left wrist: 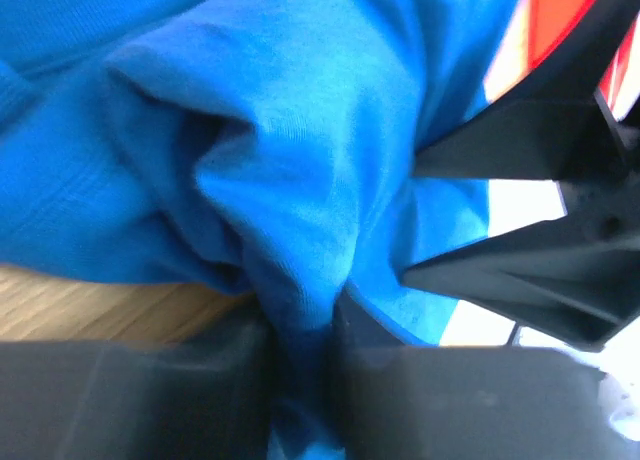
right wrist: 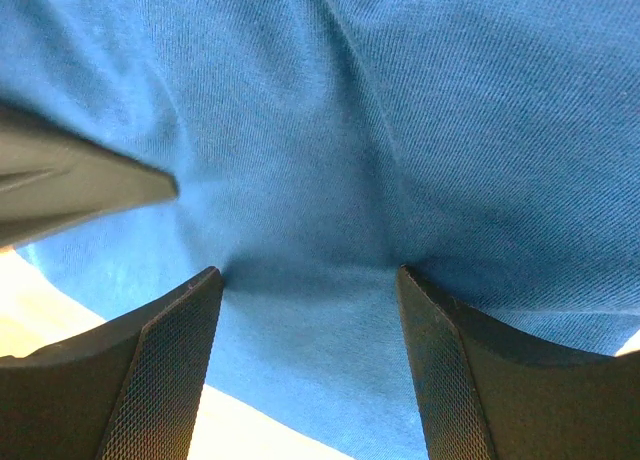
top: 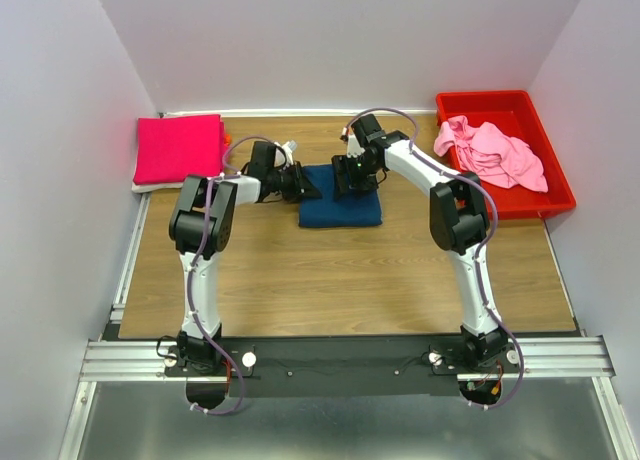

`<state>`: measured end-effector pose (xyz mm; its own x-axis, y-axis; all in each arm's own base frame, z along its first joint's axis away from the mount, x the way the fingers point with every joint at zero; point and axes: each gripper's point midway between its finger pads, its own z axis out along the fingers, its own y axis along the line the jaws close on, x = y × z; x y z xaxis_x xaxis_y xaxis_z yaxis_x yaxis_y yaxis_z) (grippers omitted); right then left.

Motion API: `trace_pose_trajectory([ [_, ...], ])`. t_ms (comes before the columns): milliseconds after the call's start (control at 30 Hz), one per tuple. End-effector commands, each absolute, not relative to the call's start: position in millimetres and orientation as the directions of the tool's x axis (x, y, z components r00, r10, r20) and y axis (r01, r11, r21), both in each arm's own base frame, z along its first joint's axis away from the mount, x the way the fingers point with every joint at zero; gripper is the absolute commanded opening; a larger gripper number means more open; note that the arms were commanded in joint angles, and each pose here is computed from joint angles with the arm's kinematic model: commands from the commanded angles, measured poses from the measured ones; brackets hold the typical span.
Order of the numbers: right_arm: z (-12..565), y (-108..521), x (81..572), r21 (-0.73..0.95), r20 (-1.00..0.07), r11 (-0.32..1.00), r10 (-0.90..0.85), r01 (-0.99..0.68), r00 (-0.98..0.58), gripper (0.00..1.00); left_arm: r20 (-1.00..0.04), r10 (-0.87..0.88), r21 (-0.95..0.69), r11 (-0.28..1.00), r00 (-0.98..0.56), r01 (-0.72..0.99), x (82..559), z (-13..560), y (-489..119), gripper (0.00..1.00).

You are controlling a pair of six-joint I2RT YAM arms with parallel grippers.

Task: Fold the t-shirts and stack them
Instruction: Neatly place the folded tshirt to the corner

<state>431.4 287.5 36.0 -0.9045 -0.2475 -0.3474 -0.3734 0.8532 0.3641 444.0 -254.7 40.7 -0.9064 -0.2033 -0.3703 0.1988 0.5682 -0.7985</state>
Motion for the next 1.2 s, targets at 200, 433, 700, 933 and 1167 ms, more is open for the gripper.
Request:
trace_pose_trajectory([
  [200, 22.3, 269.3, 408.5, 0.281, -0.296, 0.880, -0.299, -0.382, -0.907, 0.81, -0.458, -0.119, -0.600, 0.773, -0.881, 0.207, 480.9, 37.4, -214.6, 0.00],
  [433, 61.4, 238.8, 418.6, 0.129, -0.356, 0.939, -0.256, -0.318, -0.899, 0.83, -0.506, 0.110, -0.327, 0.894, -0.856, 0.308, 496.6, 53.8, -174.2, 0.00],
  [700, 80.6, 211.8, 412.0, 0.034, -0.359, 0.971, -0.211, -0.238, -0.909, 0.83, -0.521, 0.212, -0.115, 0.942, -0.827, 0.315, 505.0, 75.3, -135.7, 0.00],
  [933, 89.4, 208.1, 407.5, 0.029, -0.362, 0.972, -0.206, -0.231, -0.909, 0.83, -0.517, 0.273, 0.051, 0.956, -0.811, 0.290, 514.2, 103.4, -98.1, 0.00],
  [1167, 91.0, 205.7, 403.8, 0.024, -0.358, 0.970, -0.217, -0.241, -0.908, 0.83, -0.534, 0.274, 0.147, 0.962, -0.800, 0.231, 520.8, 131.2, -56.7, 0.00],
])
